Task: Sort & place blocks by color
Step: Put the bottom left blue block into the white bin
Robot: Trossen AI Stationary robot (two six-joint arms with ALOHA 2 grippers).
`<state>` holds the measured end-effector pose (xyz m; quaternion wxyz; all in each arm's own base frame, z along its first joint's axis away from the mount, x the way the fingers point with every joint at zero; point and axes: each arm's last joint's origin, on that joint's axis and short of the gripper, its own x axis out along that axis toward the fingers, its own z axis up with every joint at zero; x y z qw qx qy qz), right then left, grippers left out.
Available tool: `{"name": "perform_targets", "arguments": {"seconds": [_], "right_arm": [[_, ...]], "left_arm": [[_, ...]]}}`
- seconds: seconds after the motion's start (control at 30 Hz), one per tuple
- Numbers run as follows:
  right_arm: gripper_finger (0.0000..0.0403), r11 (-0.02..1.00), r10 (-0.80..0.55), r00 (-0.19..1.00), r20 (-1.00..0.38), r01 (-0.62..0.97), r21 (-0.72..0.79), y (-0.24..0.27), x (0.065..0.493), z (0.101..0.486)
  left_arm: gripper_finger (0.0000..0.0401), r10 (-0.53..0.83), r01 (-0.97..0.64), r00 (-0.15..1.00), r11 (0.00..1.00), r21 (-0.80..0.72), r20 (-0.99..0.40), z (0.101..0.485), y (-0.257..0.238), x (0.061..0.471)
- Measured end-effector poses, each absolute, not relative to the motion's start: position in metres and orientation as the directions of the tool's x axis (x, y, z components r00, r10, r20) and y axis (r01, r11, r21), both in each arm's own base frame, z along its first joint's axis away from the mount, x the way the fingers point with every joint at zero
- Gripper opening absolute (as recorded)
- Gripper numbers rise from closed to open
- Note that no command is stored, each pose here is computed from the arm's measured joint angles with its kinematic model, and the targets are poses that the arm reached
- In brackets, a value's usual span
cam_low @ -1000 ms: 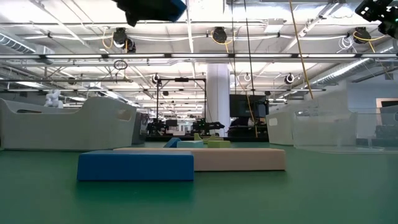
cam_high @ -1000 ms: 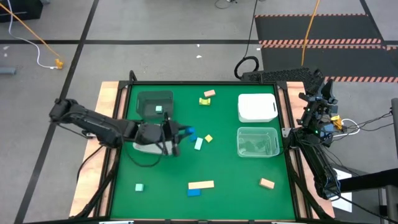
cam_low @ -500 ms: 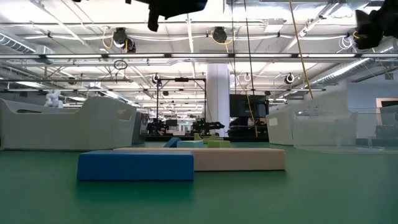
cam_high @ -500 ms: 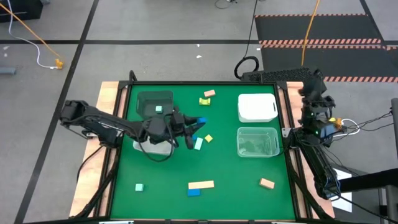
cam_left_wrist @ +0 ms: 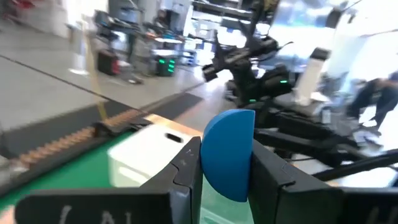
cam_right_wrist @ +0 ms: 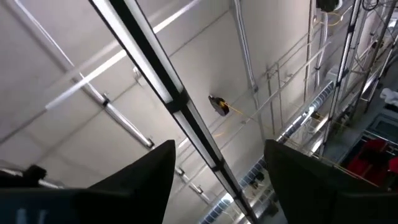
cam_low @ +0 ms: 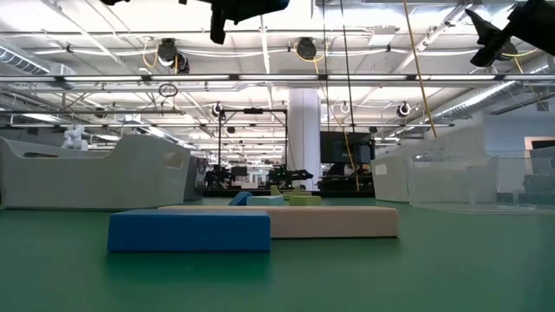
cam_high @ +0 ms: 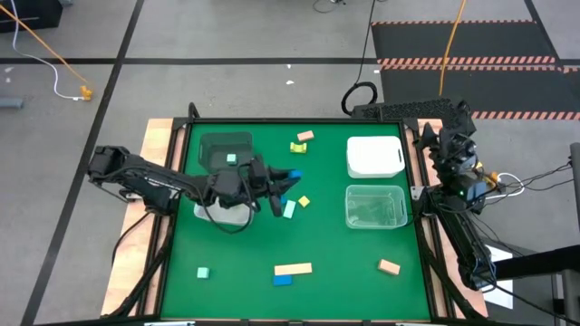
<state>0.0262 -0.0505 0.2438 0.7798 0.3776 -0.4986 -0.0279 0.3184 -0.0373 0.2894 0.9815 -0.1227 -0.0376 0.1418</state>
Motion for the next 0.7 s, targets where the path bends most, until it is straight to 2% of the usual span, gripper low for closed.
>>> {"name": "perform_targets", "arguments": {"seconds": [0.13, 0.47, 0.7], "right_arm": [[0.0238, 0.652, -0.402, 0.533, 0.745, -0.404, 0.641, -0.05, 0.027, 0.244], [0.0238, 0.671, -0.374, 0.545, 0.75, -0.399, 0.625, -0.047, 0.027, 0.247], [0.0238, 0.8, -0.251, 0.531, 0.809, -0.357, 0.483, -0.025, 0.021, 0.286]], "left_arm": [[0.0083, 0.234, -0.209, 0.971, 0.924, -0.321, 0.041, 0.29, -0.039, 0.319], [0.0083, 0.227, -0.177, 0.967, 0.929, -0.326, 0.12, 0.306, -0.04, 0.321], [0.0083, 0.209, -0.151, 0.961, 0.944, -0.292, 0.181, 0.328, -0.041, 0.324]]}}
